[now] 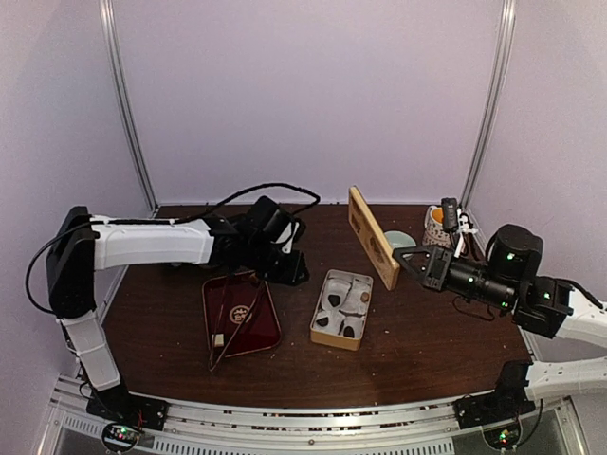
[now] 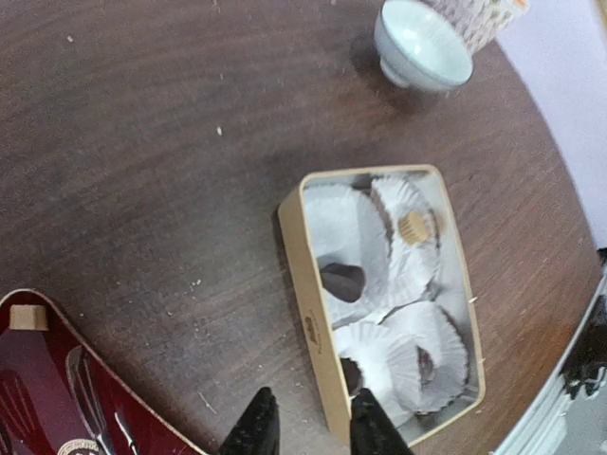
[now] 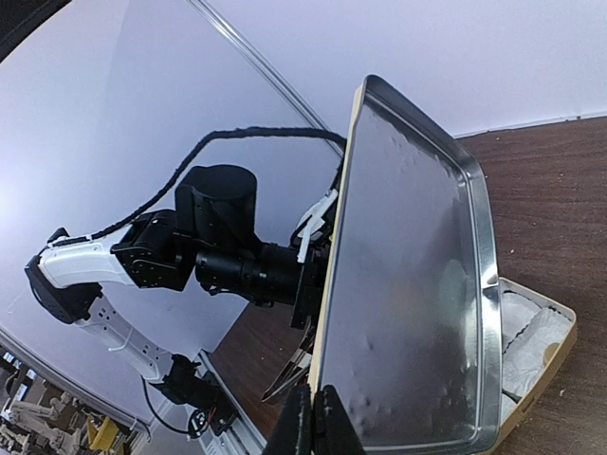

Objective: Pack the chocolate

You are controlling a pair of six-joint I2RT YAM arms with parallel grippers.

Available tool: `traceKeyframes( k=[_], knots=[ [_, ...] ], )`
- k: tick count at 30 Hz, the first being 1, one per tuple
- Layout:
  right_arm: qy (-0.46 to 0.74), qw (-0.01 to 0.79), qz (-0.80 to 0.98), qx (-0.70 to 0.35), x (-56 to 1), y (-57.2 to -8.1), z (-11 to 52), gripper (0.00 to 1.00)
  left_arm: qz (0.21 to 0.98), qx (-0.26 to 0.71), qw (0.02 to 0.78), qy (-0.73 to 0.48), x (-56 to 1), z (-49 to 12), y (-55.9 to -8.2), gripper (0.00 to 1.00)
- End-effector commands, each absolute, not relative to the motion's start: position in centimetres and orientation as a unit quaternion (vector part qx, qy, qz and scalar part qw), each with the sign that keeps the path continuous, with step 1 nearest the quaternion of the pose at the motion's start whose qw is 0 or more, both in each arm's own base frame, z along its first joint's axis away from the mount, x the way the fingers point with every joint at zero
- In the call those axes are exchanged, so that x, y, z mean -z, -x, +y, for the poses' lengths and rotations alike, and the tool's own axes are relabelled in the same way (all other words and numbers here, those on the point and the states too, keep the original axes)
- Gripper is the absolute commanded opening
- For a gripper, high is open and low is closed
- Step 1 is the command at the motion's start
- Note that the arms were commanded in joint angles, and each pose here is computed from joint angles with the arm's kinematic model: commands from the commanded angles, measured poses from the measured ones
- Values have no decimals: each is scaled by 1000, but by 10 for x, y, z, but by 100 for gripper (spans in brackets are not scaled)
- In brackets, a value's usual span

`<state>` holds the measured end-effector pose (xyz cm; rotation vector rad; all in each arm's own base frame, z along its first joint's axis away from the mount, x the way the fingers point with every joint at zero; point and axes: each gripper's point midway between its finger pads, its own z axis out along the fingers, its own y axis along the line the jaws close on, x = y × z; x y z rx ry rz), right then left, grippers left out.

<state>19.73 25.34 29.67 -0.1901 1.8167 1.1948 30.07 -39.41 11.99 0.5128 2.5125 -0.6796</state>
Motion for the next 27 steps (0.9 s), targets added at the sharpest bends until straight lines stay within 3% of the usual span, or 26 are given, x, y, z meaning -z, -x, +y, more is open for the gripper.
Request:
traceKeyframes(
  k=[1,7,18,24,27],
  knots=[
    [84,467,684,-555,-345,-189,263,0,887,280,320,-182,-183,-380,-305,30],
    [78,458,640,-612,-376,-182,270,0,806,422,359,-208,-241,-388,-277,51],
    [68,445,592,-668,-413,-177,274,0,655,605,397,-217,-323,-388,-238,80],
    [69,432,563,-701,-432,-172,278,0,604,648,413,-210,-359,-379,-228,97],
    [76,425,543,-720,-443,-166,281,0,591,658,418,-207,-370,-380,-229,98]
  ],
)
